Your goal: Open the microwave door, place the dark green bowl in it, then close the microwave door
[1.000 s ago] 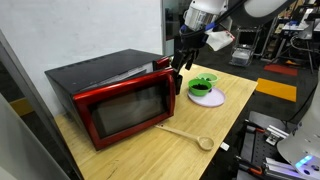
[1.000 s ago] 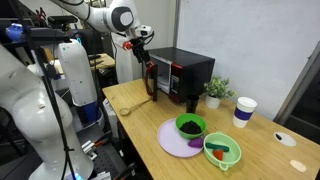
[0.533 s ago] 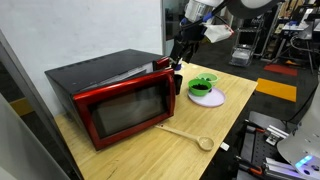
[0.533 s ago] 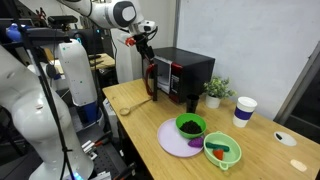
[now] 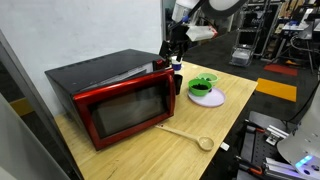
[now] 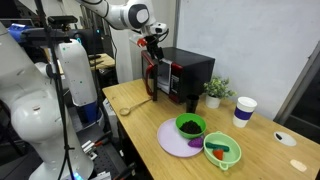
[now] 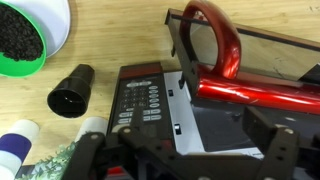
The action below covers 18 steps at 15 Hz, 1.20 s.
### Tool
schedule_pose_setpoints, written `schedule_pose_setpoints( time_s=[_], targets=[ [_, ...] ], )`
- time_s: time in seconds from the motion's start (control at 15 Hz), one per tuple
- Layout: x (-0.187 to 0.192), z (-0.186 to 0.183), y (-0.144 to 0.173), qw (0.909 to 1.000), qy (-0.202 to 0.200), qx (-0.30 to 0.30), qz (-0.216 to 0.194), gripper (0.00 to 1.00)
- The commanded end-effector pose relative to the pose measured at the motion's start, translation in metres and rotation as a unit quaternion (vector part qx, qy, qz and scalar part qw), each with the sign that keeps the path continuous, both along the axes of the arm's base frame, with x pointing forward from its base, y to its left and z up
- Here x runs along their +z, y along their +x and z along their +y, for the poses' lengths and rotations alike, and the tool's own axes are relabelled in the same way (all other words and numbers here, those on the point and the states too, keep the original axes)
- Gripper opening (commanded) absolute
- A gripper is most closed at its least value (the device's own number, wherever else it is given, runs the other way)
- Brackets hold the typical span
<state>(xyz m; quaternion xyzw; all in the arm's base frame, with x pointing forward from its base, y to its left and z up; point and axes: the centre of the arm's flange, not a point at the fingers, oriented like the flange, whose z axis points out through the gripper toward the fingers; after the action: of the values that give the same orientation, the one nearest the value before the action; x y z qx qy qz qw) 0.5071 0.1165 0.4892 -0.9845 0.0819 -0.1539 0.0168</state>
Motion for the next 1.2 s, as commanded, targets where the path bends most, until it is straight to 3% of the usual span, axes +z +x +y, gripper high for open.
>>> schedule_pose_setpoints(
  time_s=[0.0, 0.4, 1.13],
  targets=[
    [-0.005, -0.002, 0.039, 0.9999, 0.004, -0.017, 0.002, 1.00],
    [-0.020, -0.003, 0.061, 0.9995, 0.013, -0.027, 0.010, 1.00],
    [-0.054, 0.011, 0.048, 0.9984, 0.024, -0.032, 0.040, 1.00]
  ],
)
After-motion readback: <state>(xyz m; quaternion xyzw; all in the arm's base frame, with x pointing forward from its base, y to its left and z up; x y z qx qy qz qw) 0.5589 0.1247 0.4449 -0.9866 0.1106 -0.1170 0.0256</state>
